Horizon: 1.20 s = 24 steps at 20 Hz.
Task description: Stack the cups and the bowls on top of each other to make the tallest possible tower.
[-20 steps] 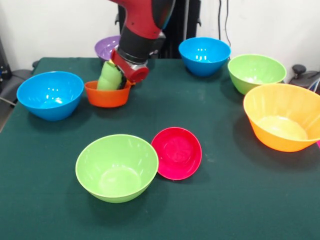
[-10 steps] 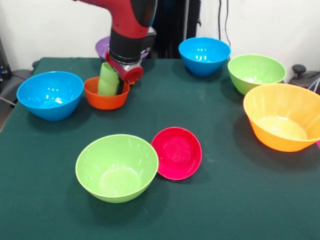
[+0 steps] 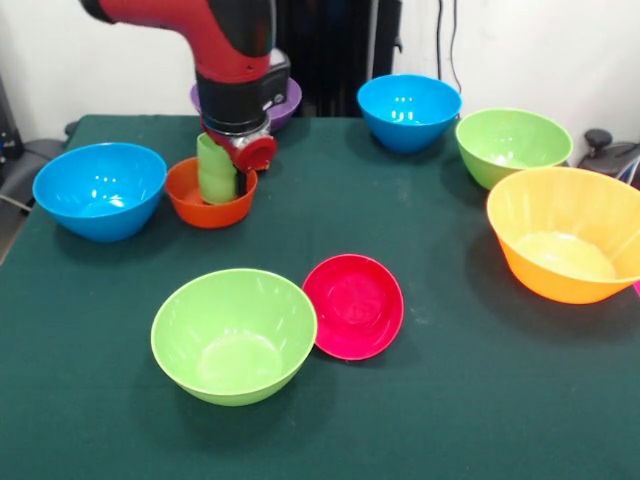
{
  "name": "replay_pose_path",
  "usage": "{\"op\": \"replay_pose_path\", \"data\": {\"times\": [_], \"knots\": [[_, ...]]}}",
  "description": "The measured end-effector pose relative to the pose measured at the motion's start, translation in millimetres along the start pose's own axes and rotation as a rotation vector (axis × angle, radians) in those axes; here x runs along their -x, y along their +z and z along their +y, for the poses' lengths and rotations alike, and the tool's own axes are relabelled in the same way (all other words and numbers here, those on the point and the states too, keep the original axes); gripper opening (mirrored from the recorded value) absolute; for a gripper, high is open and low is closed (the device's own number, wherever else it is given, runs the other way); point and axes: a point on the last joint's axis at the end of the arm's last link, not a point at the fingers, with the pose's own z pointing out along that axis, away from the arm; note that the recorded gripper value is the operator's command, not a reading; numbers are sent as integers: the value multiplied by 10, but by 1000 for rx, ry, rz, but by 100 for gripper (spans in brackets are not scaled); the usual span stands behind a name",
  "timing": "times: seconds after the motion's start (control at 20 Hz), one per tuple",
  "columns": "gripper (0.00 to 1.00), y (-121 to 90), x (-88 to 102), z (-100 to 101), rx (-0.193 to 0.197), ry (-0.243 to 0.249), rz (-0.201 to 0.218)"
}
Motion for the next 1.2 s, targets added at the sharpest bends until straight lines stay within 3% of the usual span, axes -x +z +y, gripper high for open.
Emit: {"op": "replay_pose_path", "data": {"times": [0.3, 0.35, 0.5, 0.65, 1.0, 1.2], "knots": [[0, 7, 10, 31, 23, -102, 35], [100, 8, -18, 58, 25, -141, 27], [100, 16, -44, 75, 24, -159, 25], [100, 47, -168, 138, 14, -216, 18], [100, 43, -383, 319, 9, -293, 7], [100, -15, -440, 403, 11, -316, -6]]}}
